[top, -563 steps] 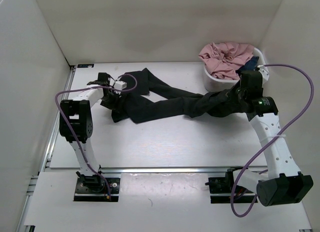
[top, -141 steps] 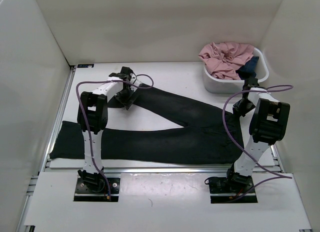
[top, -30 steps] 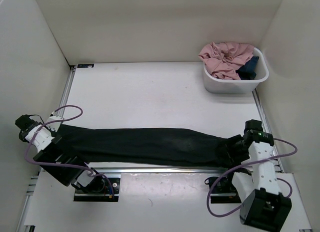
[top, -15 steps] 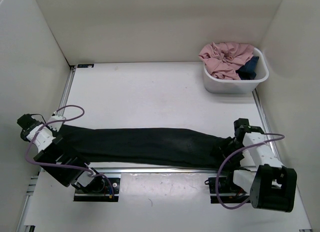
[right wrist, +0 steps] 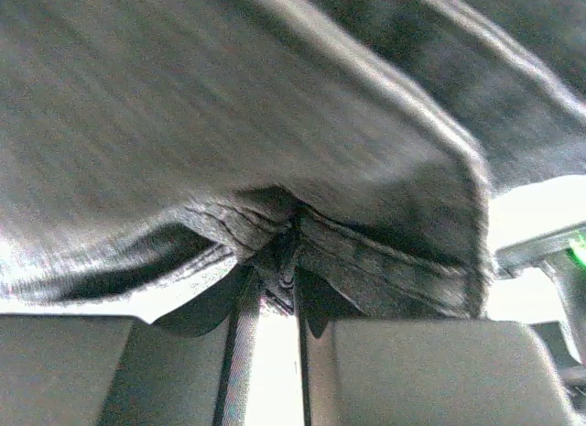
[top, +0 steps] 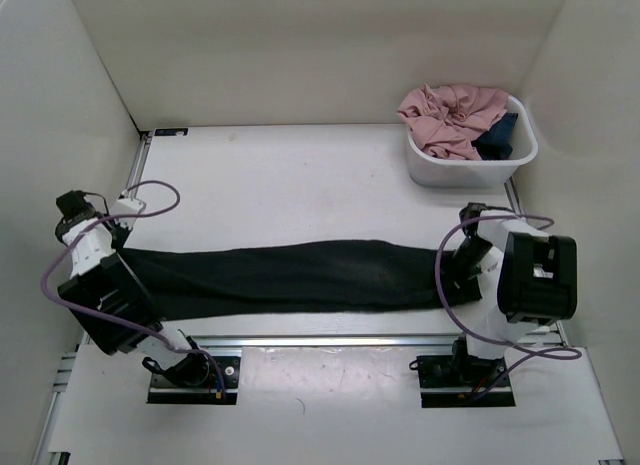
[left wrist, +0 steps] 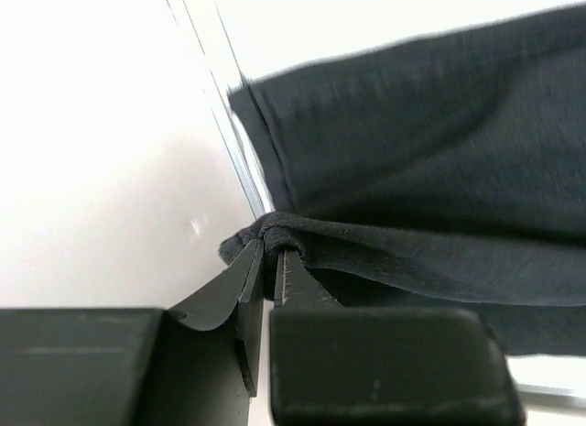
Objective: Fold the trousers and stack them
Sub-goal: Fold the trousers
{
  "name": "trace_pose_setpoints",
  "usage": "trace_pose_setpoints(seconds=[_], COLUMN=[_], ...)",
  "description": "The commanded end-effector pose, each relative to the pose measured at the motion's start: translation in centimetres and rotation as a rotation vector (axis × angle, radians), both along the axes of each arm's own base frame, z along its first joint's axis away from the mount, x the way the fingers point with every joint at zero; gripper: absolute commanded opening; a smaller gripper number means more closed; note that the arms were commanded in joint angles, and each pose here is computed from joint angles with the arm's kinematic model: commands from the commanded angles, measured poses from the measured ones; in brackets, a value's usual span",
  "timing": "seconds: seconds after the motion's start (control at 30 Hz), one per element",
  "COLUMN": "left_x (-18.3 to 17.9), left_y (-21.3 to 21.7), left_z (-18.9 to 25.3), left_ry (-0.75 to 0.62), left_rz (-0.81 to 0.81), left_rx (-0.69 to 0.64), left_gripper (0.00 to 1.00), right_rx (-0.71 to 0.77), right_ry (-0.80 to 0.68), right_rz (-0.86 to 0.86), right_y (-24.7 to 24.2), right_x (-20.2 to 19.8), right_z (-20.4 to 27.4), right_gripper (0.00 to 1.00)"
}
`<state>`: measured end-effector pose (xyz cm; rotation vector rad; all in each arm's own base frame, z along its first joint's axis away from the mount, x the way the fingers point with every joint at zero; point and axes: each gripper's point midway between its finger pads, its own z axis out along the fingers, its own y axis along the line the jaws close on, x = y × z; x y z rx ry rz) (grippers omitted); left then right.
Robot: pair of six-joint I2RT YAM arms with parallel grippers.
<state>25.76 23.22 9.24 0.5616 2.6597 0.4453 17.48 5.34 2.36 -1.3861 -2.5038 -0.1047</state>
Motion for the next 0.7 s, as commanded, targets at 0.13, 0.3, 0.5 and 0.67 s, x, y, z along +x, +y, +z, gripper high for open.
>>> trace_pose_setpoints(seconds=[0.13,0.3,0.5,0.67], left_x=[6.2,5.3,2.9,2.7], left_y=[-0.9,-1.4,-2.9,-3.0], left_z=[2.6,2.8,2.2,2.2], left_ry=[-0.106,-0.092,-0.076,-0.078], left_rz=[-0.003,-0.010,-0.020,-0.020], left_rx=[-0.026,0.004,0.001,0.002], left_gripper=[0.14,0.14,0.14,0.14], right_rx=[-0.171,-0.155,-0.238,-0.223], right_ry=[-0.315,-0.395,-0.483,-0.419], right_rz=[-0.014,0.168,0.150,0.126], right_y=[-4.2,-4.6,-7.1,-6.7], right_x=[11.7,13.5,11.4,9.0], right_z=[0.2,3.8,7.6,5.1], right_gripper=[0.15,0.52,0.62,0.62])
